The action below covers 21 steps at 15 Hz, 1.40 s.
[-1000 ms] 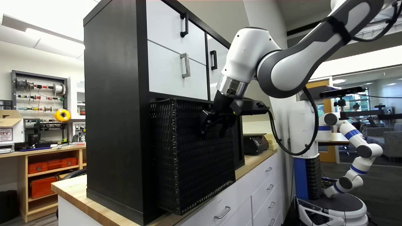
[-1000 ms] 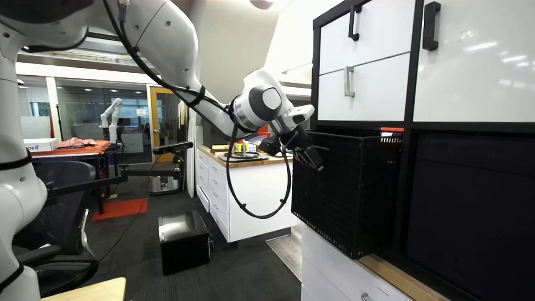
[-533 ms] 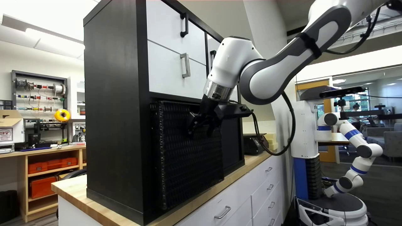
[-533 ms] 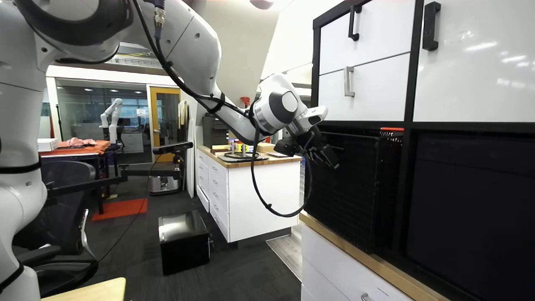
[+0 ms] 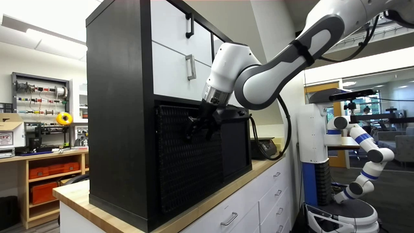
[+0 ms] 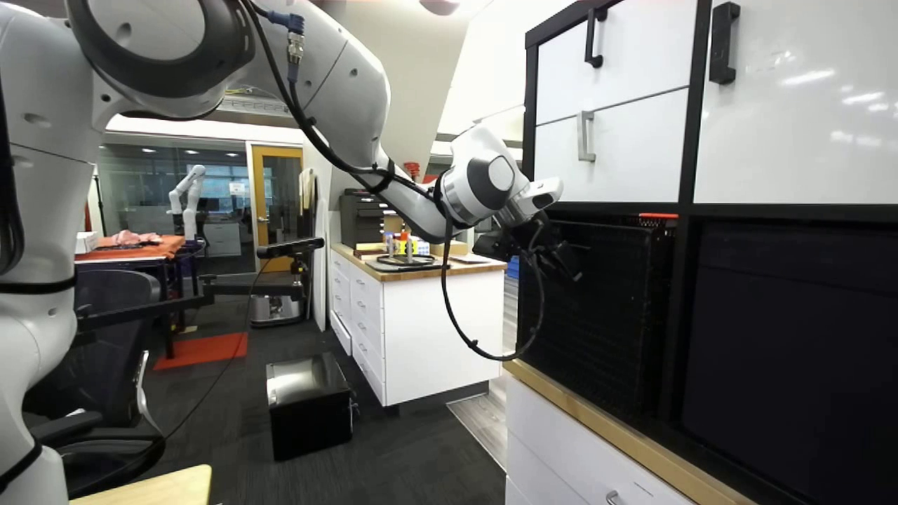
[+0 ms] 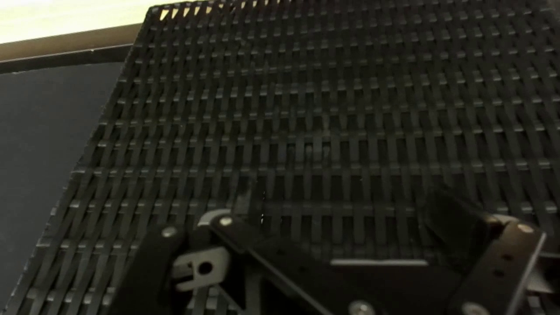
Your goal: Push the black bin backwards
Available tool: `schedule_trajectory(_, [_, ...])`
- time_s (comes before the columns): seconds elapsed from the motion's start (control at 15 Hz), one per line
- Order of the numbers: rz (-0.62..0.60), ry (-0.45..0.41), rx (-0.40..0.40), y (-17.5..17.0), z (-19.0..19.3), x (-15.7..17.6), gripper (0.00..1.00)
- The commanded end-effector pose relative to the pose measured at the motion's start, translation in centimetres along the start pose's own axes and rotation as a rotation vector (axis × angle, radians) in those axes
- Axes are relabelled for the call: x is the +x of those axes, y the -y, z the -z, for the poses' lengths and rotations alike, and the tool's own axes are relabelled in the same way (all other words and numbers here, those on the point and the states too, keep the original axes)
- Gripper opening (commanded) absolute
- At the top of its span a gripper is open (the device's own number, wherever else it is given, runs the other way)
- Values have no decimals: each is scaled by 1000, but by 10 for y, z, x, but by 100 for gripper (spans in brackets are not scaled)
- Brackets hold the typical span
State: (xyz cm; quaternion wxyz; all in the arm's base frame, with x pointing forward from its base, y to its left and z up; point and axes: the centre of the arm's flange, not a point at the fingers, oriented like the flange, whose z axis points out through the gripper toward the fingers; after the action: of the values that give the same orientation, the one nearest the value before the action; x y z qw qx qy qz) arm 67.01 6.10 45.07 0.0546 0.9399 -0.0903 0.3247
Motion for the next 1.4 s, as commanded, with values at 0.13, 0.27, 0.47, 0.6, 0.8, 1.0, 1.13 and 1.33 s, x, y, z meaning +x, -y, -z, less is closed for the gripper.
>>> schedule_trajectory(0.13, [40,192,48,24,42,-15,100])
schedule_trajectory(0.27, [62,236,50,34,58,-17,100])
schedule_trajectory(0.47, [90,281,41,43,82,-17,100])
schedule_trajectory(0.6, [104,331,44,45,95,-18,100])
schedule_trajectory(0.8, [110,436,52,48,109,-27,100])
schedule_trajectory(1.0, [109,515,50,49,121,-36,100])
schedule_trajectory(1.13, [112,546,51,49,129,-42,100])
schedule_trajectory(1.33, [111,535,34,52,117,-43,100])
